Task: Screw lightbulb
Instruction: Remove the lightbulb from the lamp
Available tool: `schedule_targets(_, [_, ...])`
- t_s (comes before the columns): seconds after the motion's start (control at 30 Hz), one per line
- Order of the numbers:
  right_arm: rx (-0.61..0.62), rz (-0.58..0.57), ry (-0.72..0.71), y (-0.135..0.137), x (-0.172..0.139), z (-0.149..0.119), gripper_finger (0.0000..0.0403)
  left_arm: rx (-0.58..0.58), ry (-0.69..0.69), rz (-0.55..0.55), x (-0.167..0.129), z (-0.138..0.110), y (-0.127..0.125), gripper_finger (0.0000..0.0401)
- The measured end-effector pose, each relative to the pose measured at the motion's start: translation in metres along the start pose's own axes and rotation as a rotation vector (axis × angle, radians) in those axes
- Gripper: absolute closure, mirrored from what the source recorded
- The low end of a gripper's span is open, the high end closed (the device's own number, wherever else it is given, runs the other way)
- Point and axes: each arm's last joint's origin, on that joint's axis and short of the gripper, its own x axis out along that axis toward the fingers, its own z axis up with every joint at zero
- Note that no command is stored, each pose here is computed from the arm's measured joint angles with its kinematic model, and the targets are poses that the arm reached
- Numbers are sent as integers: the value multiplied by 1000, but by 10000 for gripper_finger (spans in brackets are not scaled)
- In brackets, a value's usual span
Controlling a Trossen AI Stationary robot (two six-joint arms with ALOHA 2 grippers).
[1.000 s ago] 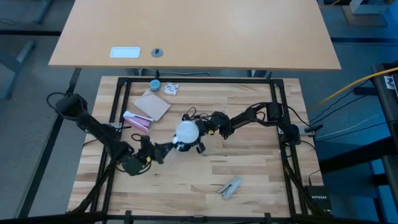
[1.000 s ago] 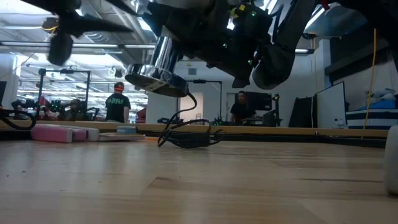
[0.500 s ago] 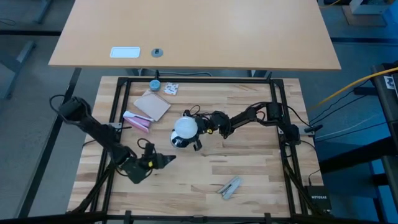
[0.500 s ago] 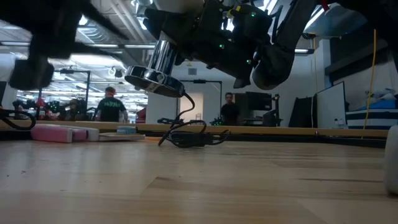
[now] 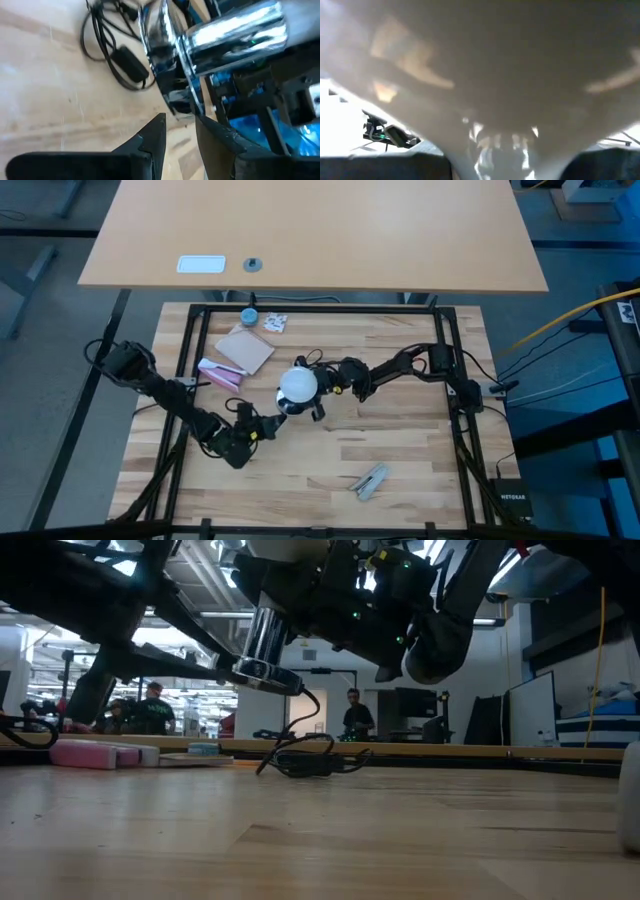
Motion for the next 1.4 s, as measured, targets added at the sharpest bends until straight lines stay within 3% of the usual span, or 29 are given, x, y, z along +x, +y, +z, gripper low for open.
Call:
schedule_targets(0.5, [25, 35, 8, 0, 0, 0, 237, 121, -215, 63, 19, 18, 6, 360])
schedule_targets(0.73, [53, 112, 8, 12, 4, -1, 237, 196, -332, 142, 44, 40, 8, 366])
schedule_targets(0.9, [41, 95, 7, 13, 5, -1, 237, 257, -359, 178, 52, 51, 7, 366])
schedule_targets(1.13, [29, 87, -2, 13, 5, 0, 237, 371, -239, 126, 24, 56, -13, 366])
schedule_targets(1.4, [28, 59, 4, 9, 3, -1, 237, 479, 146, -48, -13, 56, -36, 366])
